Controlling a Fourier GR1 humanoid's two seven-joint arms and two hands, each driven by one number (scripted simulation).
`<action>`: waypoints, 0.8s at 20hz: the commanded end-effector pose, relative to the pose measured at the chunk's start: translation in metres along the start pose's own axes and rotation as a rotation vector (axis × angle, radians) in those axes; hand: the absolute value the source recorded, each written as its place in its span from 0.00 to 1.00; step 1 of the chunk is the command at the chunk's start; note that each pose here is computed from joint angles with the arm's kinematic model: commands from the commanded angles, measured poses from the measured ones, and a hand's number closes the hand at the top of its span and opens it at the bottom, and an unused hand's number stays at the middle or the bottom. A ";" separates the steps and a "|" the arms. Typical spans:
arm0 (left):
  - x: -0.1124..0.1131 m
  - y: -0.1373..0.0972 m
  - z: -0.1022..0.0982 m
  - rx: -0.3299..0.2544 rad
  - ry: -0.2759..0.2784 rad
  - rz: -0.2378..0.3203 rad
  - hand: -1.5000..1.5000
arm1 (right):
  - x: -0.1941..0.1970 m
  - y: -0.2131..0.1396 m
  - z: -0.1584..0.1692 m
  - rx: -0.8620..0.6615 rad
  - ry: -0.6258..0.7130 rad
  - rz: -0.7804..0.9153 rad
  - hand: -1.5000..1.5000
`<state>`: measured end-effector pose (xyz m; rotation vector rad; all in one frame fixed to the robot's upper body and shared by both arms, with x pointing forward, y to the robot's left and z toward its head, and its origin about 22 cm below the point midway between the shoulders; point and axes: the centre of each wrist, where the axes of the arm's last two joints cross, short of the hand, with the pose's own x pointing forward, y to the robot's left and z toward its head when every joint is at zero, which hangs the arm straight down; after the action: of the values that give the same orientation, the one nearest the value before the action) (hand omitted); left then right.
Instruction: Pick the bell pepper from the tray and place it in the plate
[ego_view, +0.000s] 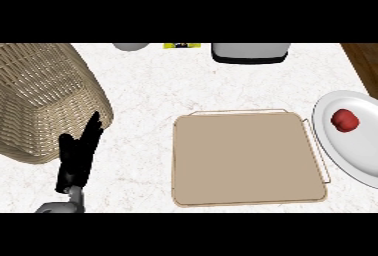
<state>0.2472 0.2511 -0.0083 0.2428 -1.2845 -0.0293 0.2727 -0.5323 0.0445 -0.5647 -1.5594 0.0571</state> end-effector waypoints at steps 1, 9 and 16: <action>0.006 -0.005 0.002 -0.025 -0.005 -0.009 0.50 | -0.018 -0.010 0.016 0.009 -0.005 -0.092 0.00; 0.003 0.004 -0.020 -0.013 -0.011 -0.003 0.50 | -0.032 -0.011 0.029 0.053 -0.067 -0.085 0.00; 0.004 -0.013 0.009 -0.020 -0.008 0.008 0.50 | -0.028 0.007 0.017 0.032 -0.048 -0.052 0.00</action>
<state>0.2519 0.2491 -0.0077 0.2331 -1.2886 -0.0380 0.2469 -0.5380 0.0130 -0.4874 -1.6259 0.0389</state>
